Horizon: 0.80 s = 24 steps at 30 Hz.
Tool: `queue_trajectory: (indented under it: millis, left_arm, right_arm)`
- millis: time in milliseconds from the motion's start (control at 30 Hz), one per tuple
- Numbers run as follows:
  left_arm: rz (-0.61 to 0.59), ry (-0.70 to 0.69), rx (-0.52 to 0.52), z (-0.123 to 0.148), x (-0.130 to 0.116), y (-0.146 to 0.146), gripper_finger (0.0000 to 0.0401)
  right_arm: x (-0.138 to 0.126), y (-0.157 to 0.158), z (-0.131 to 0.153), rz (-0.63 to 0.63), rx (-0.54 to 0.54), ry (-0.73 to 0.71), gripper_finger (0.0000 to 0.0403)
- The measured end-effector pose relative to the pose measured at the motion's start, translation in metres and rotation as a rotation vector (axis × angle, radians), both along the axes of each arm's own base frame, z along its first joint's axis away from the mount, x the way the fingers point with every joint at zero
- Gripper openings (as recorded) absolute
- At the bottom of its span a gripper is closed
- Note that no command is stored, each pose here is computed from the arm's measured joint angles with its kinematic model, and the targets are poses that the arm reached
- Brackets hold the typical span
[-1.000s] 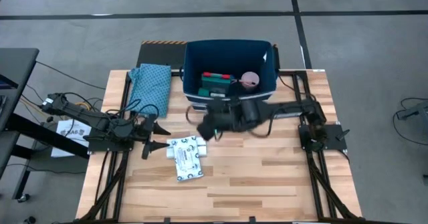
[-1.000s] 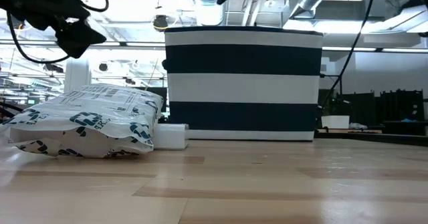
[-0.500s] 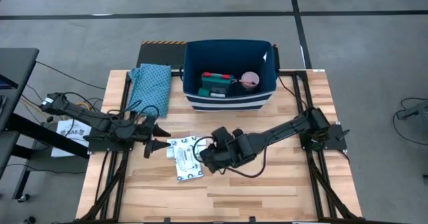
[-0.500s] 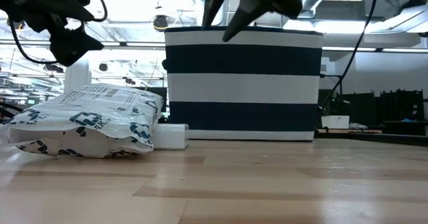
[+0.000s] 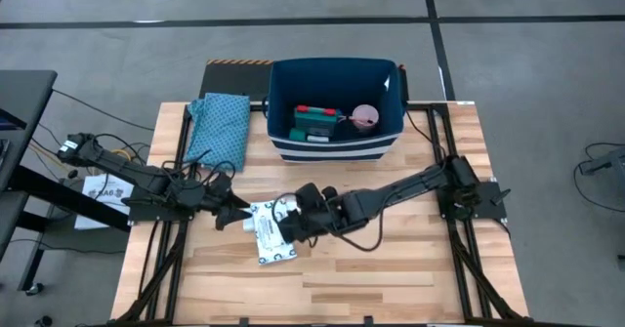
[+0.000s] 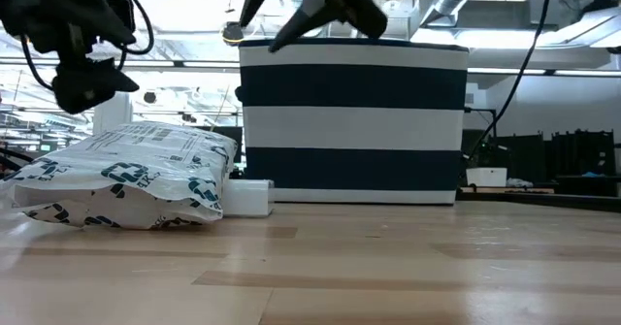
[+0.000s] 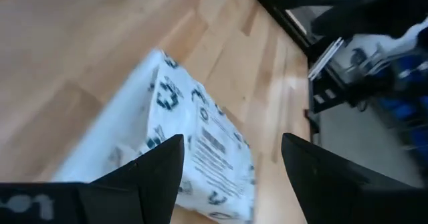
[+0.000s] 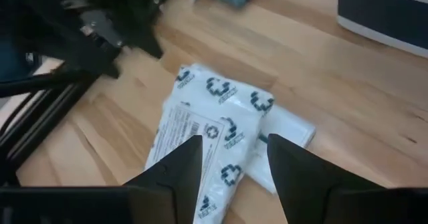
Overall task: Pick & place medical supplies in basket/bin
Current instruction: Put the white mailer bag into the blue bin
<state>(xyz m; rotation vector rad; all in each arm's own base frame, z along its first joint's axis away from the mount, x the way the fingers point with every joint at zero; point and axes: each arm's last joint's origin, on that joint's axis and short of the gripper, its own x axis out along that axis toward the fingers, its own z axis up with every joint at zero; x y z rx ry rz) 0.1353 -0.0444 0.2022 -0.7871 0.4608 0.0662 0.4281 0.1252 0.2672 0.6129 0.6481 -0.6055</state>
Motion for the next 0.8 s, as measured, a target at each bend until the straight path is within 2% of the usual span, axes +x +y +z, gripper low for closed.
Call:
queue_trajectory:
  millis: [200,367,533,667,800]
  left_arm:
    - [-0.044,-0.063,-0.108,0.008,0.001,-0.003,0.0241]
    - [-0.114,-0.135,-0.104,0.015,0.002,-0.005,0.0241]
    - [-0.125,-0.139,-0.086,0.015,0.001,-0.005,0.0241]
    - [-0.165,-0.138,-0.052,0.015,0.001,-0.005,0.0241]
    - [-0.211,-0.121,-0.018,0.012,0.0,-0.006,0.0241]
  right_arm:
    - [0.006,-0.017,-0.001,0.078,0.037,0.044,0.0199]
    - [0.013,-0.025,-0.015,0.211,0.039,0.128,0.022]
    - [0.016,-0.023,-0.033,0.334,-0.052,0.223,0.0213]
    - [0.02,-0.011,-0.035,0.496,-0.11,0.206,0.02]
    - [0.017,-0.004,-0.03,0.553,-0.103,0.194,0.019]
